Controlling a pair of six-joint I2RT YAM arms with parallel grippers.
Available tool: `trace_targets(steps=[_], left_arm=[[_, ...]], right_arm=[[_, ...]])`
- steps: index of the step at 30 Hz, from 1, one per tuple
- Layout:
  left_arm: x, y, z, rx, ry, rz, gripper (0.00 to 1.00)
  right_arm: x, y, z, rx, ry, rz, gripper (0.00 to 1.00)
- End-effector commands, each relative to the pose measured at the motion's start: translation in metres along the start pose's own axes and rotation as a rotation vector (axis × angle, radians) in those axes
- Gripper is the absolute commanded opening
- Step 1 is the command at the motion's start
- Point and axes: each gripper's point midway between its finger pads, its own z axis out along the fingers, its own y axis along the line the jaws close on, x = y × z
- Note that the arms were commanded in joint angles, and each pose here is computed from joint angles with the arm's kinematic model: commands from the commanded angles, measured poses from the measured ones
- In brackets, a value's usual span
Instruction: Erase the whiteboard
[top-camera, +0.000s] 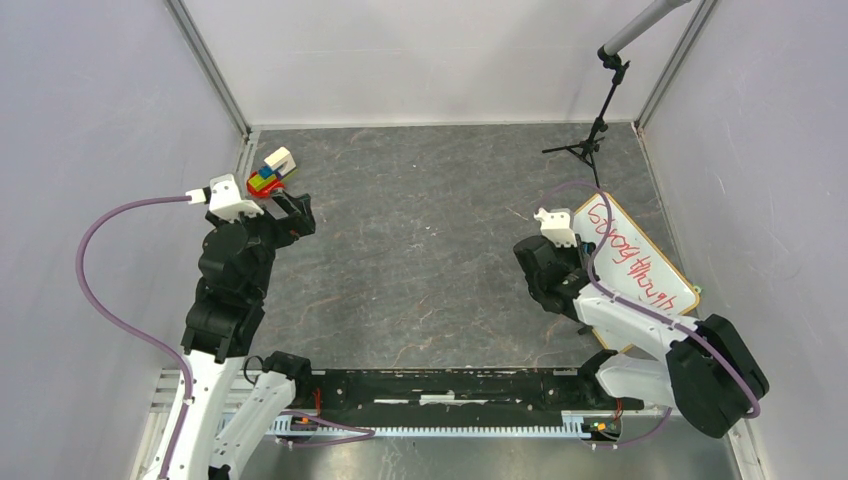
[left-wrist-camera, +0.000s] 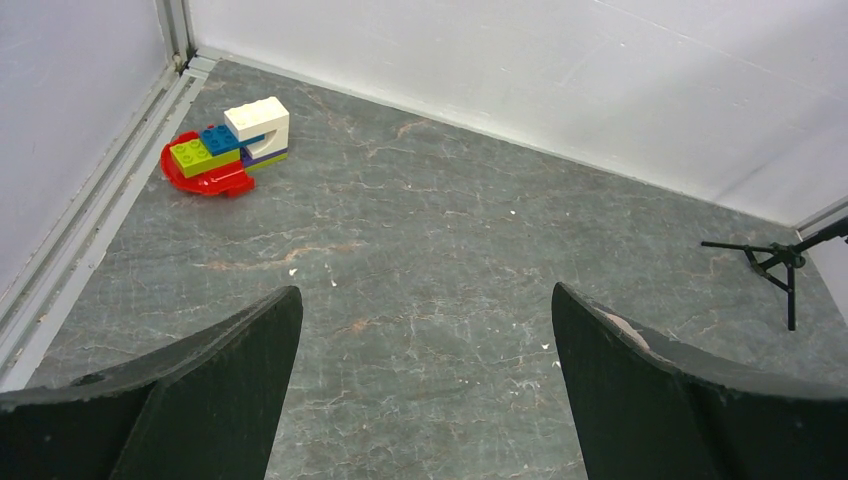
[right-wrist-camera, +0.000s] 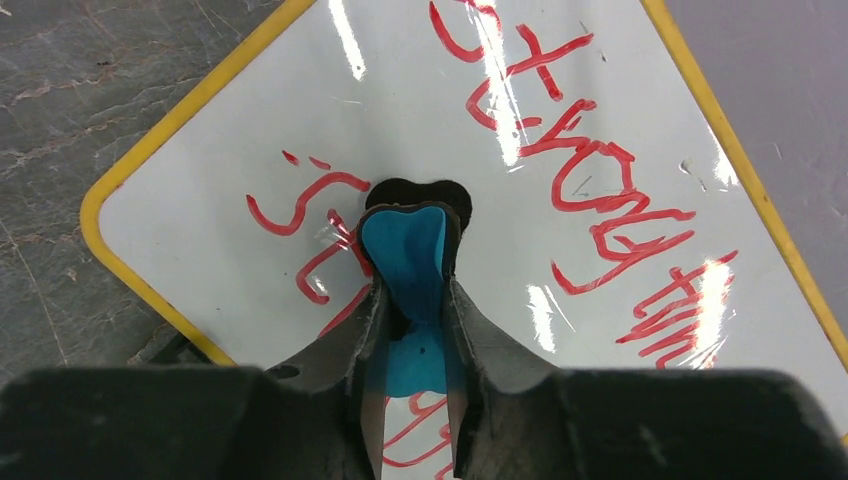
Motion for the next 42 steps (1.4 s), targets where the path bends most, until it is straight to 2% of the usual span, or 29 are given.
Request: trace_targets(steps=[1, 4, 10, 12, 14, 26, 35, 42], left_arm=[[-0.017, -0.006, -0.003, 0.02, -0.05, -0.015, 1.0], [-0.015, -0.006, -0.003, 0.021, -0.046, -0.014, 1.0], [-0.014, -0.008, -0.002, 0.029, -0.043, -0.011, 1.0], [-0.015, -0.008, -0.003, 0.031, -0.044, -0.013, 1.0], [-0.015, -0.009, -0.003, 0.035, -0.044, -0.013, 1.0], [-0.013, -0.01, -0.002, 0.039, -0.035, -0.01, 1.0], [-0.012, -0.011, -0.001, 0.042, -0.032, -0.01, 1.0], [-0.011, -0.012, -0.001, 0.046, -0.029, -0.009, 1.0]], right_arm=[[-0.011, 0.007, 0.003, -0.012, -0.045, 0.062, 0.23], [-0.017, 0.014, 0.007, -0.004, -0.035, 0.051, 0.18], [-0.017, 0.017, 0.009, 0.015, -0.012, 0.004, 0.39], [-0.015, 0.013, 0.008, 0.015, -0.01, 0.005, 0.44], [-0.013, 0.01, 0.006, 0.009, -0.014, 0.014, 0.44], [-0.006, 0.005, 0.01, 0.03, -0.015, 0.024, 0.42], [-0.009, 0.007, 0.013, 0.031, -0.02, 0.026, 0.36], [-0.023, 0.021, 0.016, -0.018, -0.035, 0.025, 0.22]])
